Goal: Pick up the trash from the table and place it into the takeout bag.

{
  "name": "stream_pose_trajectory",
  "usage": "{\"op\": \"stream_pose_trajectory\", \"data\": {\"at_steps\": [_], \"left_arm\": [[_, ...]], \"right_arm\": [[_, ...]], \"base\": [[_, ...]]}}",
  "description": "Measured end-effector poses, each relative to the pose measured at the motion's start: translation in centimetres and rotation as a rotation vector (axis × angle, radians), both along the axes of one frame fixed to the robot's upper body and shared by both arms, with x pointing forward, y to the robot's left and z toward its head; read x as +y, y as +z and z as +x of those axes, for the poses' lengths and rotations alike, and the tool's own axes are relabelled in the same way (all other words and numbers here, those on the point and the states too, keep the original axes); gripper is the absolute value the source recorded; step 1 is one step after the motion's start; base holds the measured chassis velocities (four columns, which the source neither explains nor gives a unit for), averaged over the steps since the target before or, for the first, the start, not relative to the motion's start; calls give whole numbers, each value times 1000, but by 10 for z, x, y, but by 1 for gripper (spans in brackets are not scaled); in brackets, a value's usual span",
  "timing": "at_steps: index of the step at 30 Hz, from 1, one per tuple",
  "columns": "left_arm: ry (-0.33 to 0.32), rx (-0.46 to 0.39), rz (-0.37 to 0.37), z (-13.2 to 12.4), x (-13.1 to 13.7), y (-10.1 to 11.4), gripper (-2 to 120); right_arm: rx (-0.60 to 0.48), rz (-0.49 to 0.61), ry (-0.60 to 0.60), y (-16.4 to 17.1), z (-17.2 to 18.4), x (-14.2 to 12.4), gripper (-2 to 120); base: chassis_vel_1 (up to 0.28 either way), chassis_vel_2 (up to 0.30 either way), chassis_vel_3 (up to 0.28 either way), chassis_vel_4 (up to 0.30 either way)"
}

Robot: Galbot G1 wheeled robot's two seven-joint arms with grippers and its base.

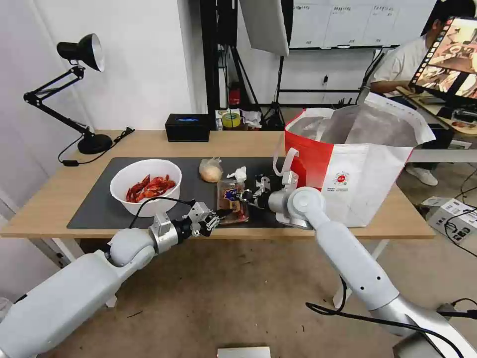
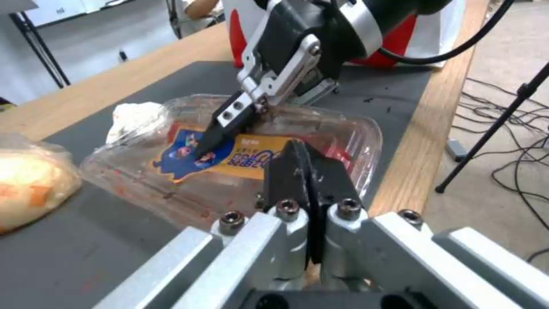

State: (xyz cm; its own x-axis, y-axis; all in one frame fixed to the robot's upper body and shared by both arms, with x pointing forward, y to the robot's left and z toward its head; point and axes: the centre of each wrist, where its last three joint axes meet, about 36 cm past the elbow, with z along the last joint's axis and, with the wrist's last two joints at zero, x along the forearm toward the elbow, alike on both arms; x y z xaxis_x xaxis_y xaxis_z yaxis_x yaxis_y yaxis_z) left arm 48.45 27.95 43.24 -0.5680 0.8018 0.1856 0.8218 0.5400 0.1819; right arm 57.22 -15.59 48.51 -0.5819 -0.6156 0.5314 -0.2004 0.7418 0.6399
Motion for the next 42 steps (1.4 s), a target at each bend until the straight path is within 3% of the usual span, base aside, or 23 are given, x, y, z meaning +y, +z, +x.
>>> {"op": "stream_pose_trajectory", "data": {"at_steps": [10, 18, 25, 33, 42], "left_arm": [[9, 9, -12, -5, 4, 0, 0], [53, 19, -30, -19, 20, -1, 0], [116, -1, -41, -50, 56, 2, 0], [135, -5, -65, -70, 61, -4, 0], [238, -54, -133, -91, 67, -2, 0]], "right_arm": [[-4, -2, 2, 1, -1, -1, 0], [-8, 5, 7, 1, -2, 0, 0], [-19, 20, 16, 5, -7, 1, 0], [-24, 39, 5, 6, -16, -8, 0], [-100, 120, 0, 33, -27, -21, 0]], "base": [[0, 0, 0, 0], [0, 0, 0, 0], [0, 0, 0, 0], [0, 0, 0, 0], [0, 0, 0, 0]]}}
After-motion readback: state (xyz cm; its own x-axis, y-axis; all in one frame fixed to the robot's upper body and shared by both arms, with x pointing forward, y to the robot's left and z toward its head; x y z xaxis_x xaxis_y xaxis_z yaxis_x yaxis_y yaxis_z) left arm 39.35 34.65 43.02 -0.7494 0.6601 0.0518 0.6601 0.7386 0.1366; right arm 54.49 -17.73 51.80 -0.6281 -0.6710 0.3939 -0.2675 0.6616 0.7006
